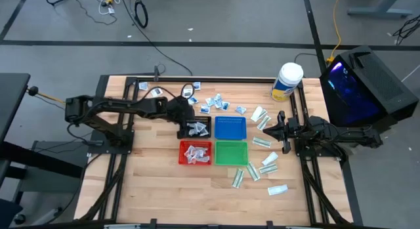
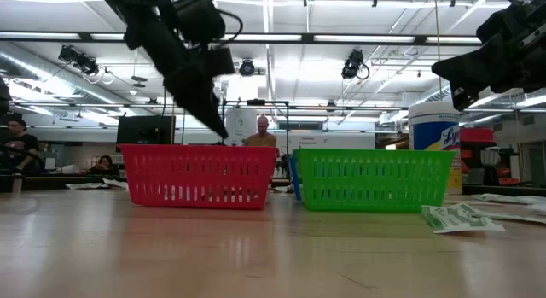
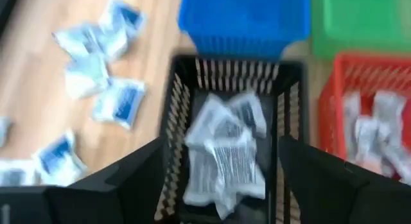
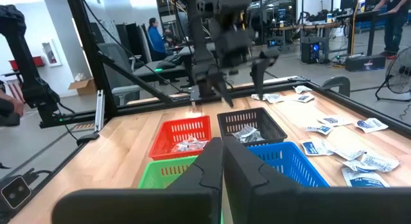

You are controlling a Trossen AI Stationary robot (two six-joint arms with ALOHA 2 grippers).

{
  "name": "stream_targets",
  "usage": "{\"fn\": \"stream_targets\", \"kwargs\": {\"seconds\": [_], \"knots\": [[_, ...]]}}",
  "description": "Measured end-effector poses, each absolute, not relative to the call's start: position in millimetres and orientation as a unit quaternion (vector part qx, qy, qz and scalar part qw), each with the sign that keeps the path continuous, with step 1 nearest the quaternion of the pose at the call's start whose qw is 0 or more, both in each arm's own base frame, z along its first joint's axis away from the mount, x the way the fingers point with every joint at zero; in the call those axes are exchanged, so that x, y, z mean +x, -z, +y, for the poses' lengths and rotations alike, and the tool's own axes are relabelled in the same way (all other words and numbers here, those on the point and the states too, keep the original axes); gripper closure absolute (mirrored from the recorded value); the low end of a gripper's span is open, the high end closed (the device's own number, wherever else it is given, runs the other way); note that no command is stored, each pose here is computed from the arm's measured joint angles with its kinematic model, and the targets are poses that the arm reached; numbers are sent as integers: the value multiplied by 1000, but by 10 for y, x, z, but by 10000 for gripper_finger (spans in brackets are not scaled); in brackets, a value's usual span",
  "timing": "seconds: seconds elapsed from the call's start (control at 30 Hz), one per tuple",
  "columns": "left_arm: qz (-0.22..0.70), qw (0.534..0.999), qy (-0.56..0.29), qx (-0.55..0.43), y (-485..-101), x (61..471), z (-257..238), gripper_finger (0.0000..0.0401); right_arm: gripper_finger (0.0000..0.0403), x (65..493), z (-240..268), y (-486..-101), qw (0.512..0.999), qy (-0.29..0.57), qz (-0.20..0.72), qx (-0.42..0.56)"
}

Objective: Pick & Place First Aid Supplies
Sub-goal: Put the gray towelette pack into the black bin

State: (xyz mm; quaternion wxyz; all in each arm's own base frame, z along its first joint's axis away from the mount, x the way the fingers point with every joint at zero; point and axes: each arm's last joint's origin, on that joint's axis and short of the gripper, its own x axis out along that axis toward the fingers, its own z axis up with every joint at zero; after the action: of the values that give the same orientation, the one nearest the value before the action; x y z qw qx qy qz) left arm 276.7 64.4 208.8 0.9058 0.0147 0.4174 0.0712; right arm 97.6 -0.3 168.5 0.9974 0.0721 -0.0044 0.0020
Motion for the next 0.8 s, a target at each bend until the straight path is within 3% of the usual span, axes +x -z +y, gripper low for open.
{"fn": "stream_targets", "kwargs": {"seconds": [0.27,0.8], "knots": [[393,912,-118,6,-2505,2718,871,100,385,977,-3,-1685,997,-2,-4,72],[383,900,-209,7,-2794,2496,1503,101,385,977,-2,-1684,997,-2,-4,72]]}}
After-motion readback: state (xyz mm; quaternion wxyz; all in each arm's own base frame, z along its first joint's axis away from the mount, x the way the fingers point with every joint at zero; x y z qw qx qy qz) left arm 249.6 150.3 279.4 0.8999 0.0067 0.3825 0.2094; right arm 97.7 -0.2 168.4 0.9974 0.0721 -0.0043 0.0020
